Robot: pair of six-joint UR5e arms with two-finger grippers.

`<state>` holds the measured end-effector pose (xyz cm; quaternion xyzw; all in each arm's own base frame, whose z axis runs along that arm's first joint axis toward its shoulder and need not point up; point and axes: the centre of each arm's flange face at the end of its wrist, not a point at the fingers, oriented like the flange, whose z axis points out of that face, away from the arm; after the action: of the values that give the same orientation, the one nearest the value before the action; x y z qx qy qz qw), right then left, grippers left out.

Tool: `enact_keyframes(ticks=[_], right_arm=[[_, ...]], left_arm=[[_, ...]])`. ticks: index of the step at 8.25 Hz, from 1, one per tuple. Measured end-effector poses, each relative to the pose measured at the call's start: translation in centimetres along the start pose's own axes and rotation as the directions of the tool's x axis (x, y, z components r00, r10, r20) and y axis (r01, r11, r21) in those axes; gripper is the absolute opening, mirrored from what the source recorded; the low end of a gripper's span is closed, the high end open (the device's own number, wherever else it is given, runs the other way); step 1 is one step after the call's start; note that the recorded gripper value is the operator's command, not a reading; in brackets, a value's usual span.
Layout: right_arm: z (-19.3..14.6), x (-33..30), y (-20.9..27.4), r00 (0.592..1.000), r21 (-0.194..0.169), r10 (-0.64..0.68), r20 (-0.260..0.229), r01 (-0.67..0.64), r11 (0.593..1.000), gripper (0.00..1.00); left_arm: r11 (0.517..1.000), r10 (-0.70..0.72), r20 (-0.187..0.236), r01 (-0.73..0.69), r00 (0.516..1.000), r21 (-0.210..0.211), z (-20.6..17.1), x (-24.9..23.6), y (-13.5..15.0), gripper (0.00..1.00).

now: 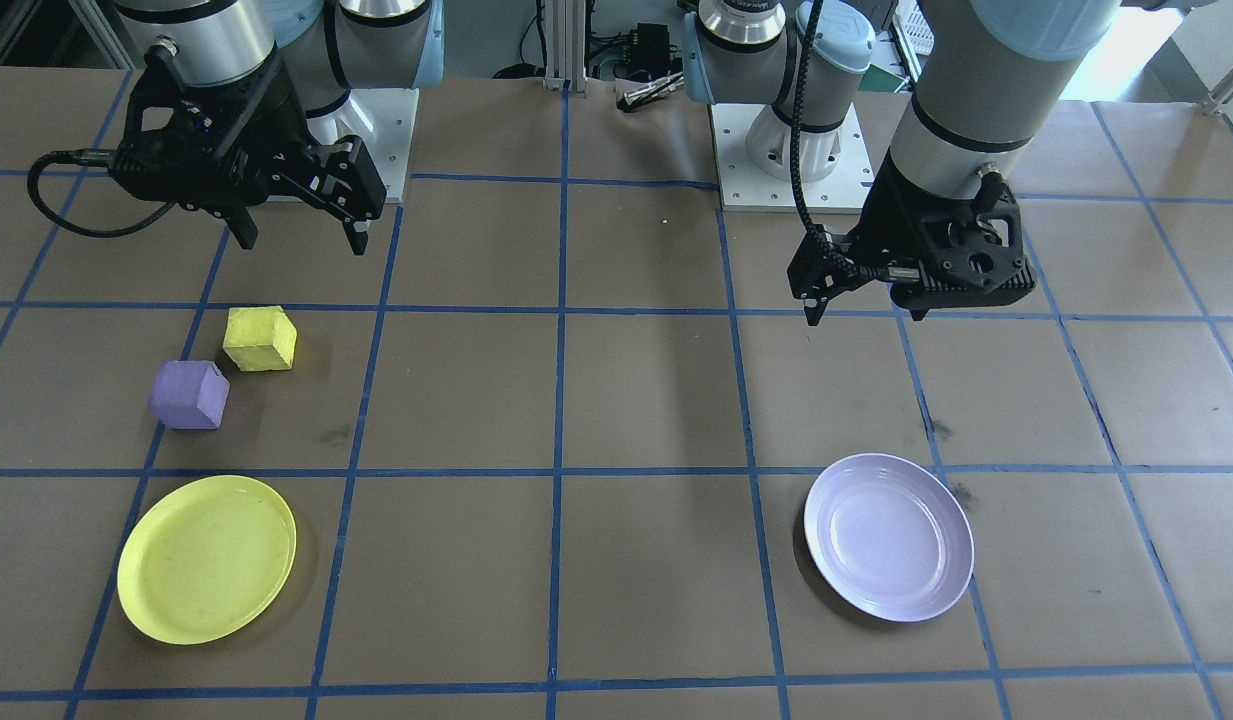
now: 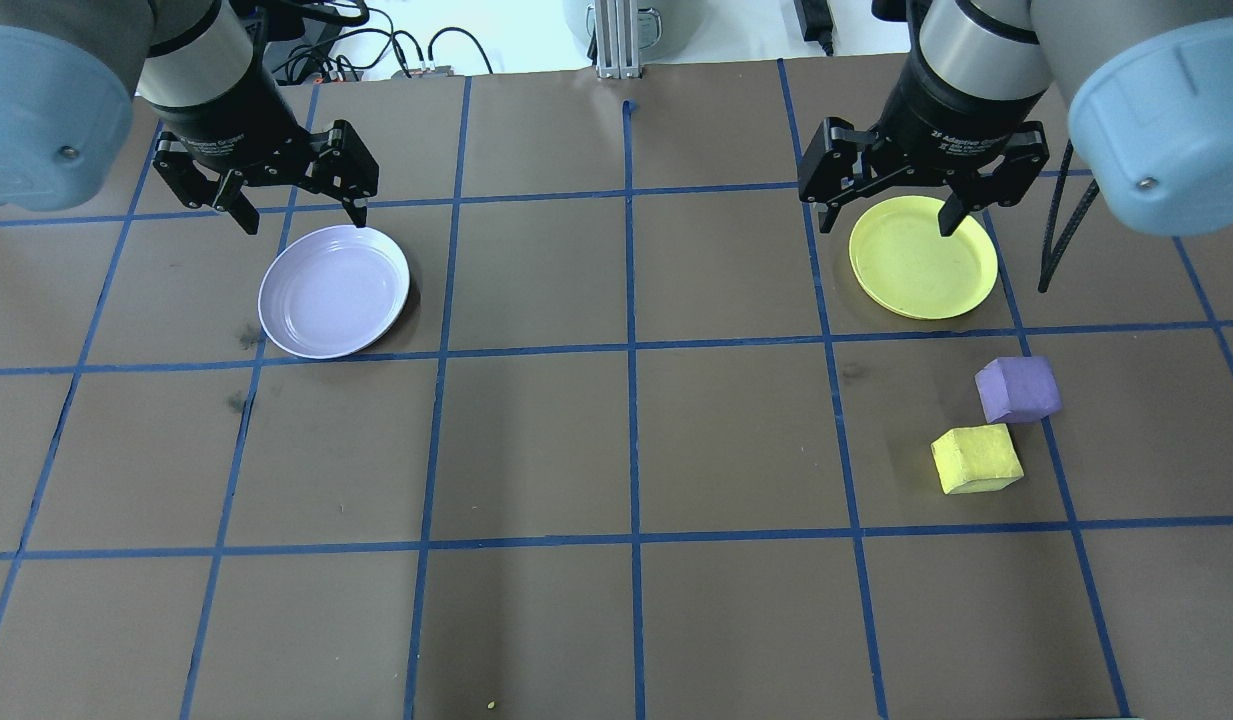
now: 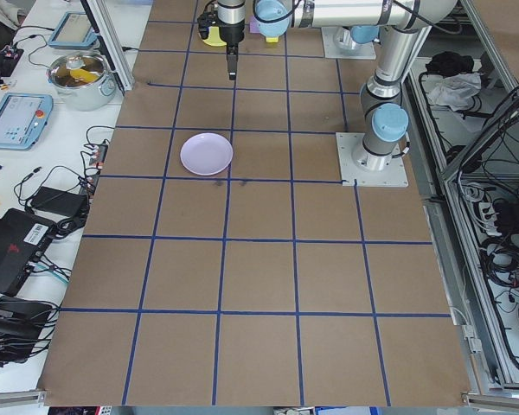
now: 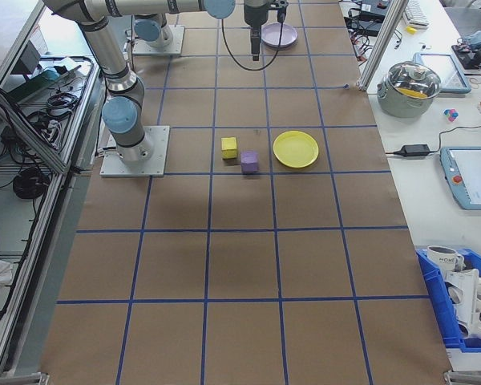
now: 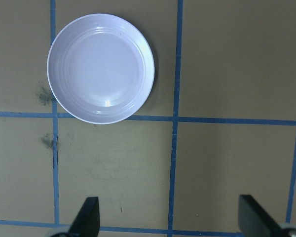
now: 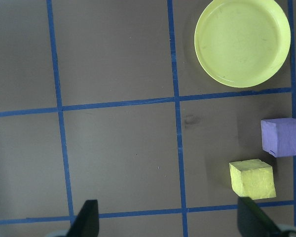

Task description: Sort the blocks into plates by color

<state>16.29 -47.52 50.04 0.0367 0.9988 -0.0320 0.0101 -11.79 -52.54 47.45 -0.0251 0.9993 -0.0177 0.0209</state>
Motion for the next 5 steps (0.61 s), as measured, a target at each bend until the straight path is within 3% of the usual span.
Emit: enact_keyframes(ticks=[5], right_arm=[[0.62, 0.24, -0.43, 1.000, -0.007, -0.023, -0.004, 0.023, 1.000, 1.00]], left_arm=[[1.000, 0.000, -0.001, 0.000, 1.000, -0.003, 0.17, 0.03, -0.05, 1.00]])
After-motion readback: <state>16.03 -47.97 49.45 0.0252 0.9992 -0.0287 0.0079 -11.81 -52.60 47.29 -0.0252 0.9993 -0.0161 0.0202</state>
